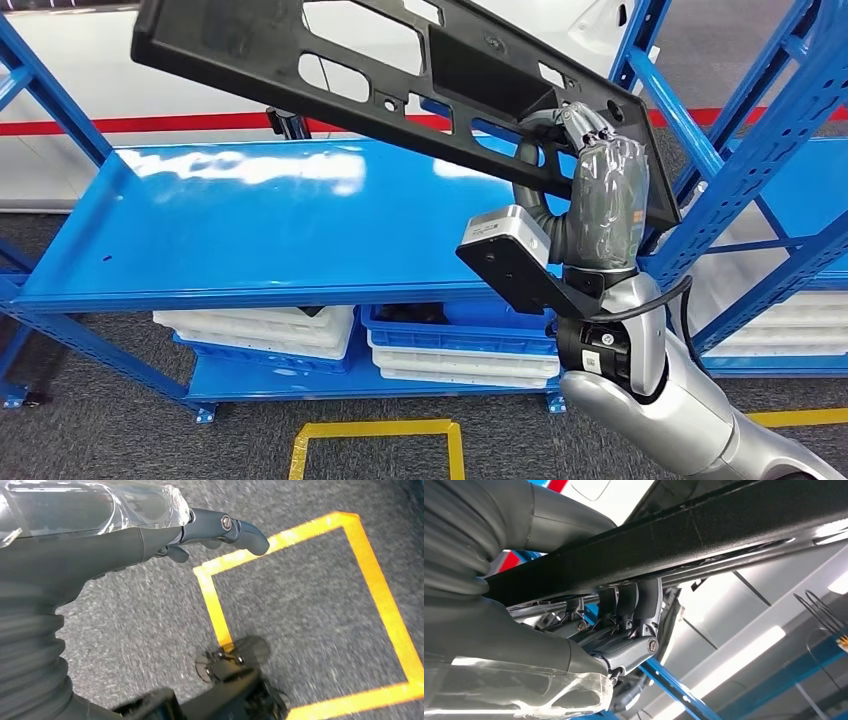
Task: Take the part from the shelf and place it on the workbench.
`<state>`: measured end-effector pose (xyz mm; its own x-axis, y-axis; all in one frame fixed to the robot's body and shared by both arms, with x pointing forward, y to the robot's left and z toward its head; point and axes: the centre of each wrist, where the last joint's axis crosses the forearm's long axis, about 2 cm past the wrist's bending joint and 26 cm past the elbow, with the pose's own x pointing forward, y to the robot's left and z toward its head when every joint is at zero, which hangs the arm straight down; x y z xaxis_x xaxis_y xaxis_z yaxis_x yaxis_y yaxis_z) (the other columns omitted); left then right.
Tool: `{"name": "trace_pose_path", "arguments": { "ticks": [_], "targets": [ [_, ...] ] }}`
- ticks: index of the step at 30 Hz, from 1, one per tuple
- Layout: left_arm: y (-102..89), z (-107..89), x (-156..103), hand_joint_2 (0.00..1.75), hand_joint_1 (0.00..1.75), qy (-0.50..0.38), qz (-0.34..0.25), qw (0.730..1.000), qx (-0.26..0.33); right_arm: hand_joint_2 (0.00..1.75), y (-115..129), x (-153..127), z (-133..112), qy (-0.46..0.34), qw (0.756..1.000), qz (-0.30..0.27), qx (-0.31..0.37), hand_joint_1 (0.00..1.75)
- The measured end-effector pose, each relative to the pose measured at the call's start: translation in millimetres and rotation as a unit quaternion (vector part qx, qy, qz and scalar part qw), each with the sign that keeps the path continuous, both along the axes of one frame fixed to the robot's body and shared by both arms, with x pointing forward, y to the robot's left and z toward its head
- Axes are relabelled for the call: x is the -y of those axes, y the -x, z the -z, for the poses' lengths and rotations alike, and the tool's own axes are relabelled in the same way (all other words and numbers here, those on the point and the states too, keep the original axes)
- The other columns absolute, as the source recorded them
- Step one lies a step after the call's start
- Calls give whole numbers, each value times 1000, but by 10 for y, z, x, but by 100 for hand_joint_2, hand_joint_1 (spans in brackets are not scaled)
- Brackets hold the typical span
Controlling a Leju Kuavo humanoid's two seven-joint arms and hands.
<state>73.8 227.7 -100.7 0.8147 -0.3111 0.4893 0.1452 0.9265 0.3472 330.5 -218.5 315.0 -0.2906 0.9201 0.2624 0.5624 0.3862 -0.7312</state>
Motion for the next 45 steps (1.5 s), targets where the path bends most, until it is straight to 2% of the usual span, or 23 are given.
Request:
{"name": "trace_pose_path", "arguments": {
  "ticks": [9,17,45],
  "targets": [
    [-1,0,4,175,0,0,8,1000,-2,175,39,12,44,24,999,10,48,175],
    [6,1,9,175,0,3,9,1000,-2,175,42,14,75,17,1000,-9,16,175],
    [11,3,6,175,0,7,15,1000,-3,175,83,59,63,8,1000,-21,-9,175]
  ]
}}
